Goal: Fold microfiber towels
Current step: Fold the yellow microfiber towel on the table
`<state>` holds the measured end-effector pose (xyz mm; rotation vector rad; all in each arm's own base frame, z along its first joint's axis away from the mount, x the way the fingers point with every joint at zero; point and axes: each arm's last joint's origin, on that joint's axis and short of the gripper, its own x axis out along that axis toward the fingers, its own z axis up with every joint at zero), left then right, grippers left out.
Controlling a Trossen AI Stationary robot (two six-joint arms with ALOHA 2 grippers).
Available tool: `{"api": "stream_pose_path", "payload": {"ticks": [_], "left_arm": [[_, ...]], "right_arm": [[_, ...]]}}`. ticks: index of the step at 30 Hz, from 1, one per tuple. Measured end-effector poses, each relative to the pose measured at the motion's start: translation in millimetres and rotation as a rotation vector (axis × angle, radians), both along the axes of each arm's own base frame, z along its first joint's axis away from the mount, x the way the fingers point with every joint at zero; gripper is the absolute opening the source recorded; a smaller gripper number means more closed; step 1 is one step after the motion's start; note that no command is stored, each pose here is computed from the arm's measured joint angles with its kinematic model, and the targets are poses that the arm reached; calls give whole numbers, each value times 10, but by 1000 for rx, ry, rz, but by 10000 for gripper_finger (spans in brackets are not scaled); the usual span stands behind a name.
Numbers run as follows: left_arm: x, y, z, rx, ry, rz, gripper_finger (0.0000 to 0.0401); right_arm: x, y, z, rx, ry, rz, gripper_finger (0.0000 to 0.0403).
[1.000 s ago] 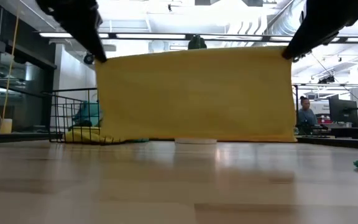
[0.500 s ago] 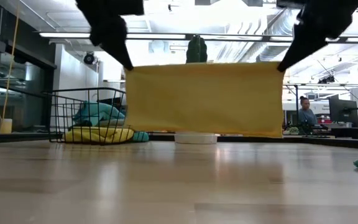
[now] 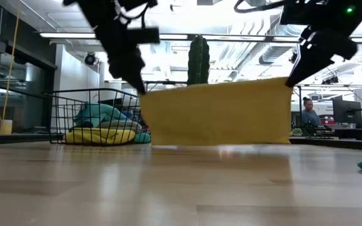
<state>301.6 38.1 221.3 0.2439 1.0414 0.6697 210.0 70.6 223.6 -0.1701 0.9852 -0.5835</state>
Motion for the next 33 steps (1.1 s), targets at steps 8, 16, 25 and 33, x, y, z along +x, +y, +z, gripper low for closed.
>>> {"api": "stream_pose_path", "payload": {"ticks": [8, 16, 25, 33], "left_arm": [[-125, -557, -673, -6, -5, 22, 0], [-265, -1190, -771, -122, -60, -65, 0], [-396, -1557, -761, -326, -73, -58, 0], [-190, -1402, -576, -313, -93, -85, 0]], "right_arm": [[101, 465, -311, 130, 11, 89, 0], [167, 852, -503, 289, -49, 170, 0], [231, 1044, -572, 487, -74, 204, 0], [269, 968, -582, 614, -121, -26, 0]]}}
